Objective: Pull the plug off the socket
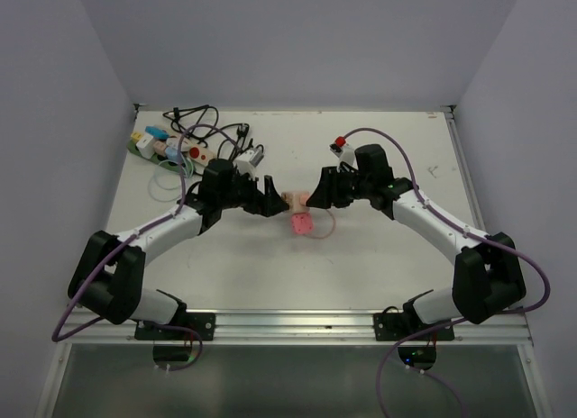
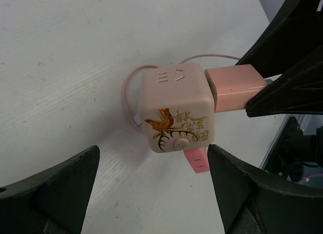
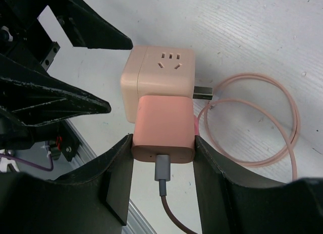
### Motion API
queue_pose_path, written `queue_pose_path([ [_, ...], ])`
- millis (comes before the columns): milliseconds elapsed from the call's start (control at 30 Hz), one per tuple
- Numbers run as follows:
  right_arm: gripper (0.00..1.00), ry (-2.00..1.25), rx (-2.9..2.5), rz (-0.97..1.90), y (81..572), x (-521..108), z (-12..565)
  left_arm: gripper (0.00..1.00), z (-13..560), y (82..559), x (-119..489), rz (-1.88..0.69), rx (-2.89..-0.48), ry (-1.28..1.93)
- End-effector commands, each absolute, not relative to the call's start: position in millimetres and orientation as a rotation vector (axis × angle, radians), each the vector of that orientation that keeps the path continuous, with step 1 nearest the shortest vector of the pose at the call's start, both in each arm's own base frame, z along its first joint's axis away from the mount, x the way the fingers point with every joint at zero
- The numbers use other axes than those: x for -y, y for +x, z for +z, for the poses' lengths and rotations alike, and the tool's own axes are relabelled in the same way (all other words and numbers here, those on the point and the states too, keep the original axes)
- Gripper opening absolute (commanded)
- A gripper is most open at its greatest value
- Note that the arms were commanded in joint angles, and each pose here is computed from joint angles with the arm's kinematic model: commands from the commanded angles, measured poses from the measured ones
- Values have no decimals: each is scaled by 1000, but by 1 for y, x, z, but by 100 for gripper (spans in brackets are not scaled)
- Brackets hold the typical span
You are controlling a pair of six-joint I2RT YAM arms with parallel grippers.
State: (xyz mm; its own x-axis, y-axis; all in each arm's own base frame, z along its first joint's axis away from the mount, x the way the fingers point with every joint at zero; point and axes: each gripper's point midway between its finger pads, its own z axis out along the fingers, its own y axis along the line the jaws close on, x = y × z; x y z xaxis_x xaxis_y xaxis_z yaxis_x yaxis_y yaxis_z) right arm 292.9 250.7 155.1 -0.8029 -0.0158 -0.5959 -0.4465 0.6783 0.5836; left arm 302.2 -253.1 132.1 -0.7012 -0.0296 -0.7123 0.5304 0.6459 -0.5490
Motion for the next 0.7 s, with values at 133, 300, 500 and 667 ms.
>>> queue_pose_path([
  [133, 0, -369, -2217, 1073, 306, -262, 183, 91, 141, 293, 283, -1151, -2090, 458],
  [300, 0, -365, -2211, 1099, 305, -264, 183, 90, 140, 301, 292, -1159, -2079, 423],
  [500, 0, -356, -2205, 1116, 304, -266, 183, 88, 144, 312, 297, -1157, -2058, 374],
  [667, 0, -352, -2206, 1135, 303, -267, 182, 85, 140, 317, 302, -1156, -2061, 367],
])
